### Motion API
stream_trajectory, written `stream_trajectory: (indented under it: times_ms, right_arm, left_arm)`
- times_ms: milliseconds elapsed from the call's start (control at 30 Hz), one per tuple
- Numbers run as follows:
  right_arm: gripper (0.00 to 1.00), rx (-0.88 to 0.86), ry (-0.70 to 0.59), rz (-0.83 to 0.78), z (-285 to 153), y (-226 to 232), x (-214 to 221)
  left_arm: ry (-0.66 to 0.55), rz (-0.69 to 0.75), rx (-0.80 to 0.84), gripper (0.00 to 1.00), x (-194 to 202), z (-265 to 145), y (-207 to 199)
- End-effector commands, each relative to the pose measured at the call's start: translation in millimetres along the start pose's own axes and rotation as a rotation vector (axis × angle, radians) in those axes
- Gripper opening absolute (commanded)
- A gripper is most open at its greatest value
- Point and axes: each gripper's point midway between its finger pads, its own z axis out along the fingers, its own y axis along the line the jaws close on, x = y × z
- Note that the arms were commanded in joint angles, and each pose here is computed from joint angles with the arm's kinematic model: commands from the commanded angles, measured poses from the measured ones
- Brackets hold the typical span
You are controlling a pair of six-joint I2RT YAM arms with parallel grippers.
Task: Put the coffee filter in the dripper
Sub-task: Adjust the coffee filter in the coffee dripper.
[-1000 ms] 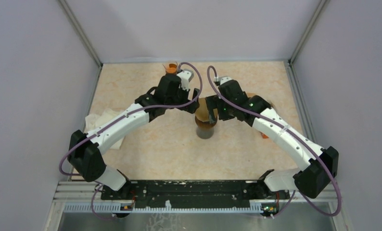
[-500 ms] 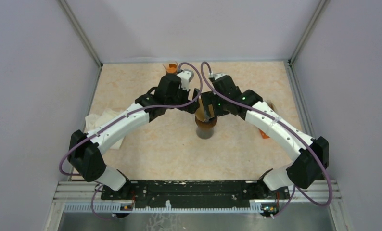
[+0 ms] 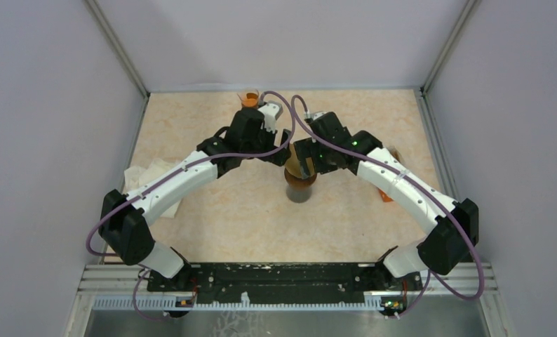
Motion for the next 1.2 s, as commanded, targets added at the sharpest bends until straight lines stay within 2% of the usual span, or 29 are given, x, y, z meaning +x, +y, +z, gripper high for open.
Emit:
stream_trajectory:
  times_ms: [0, 500, 1167]
  right_arm:
    - [0.91, 0.018, -0.026, -0.010, -11, -8, -8]
    - [0.91, 0.018, -0.019, -0.040, -15, -12, -7]
    - [0.92, -0.050, -0.162, 0.023, -22, 1, -33]
  left_arm:
    - [-0.011, 0.001, -0.002, 0.96, -10, -2, 0]
    - [0.008, 0.000, -0.027, 0.96, -6, -1, 5]
    - [-0.012, -0.010, 0.023, 0.97, -15, -9, -5]
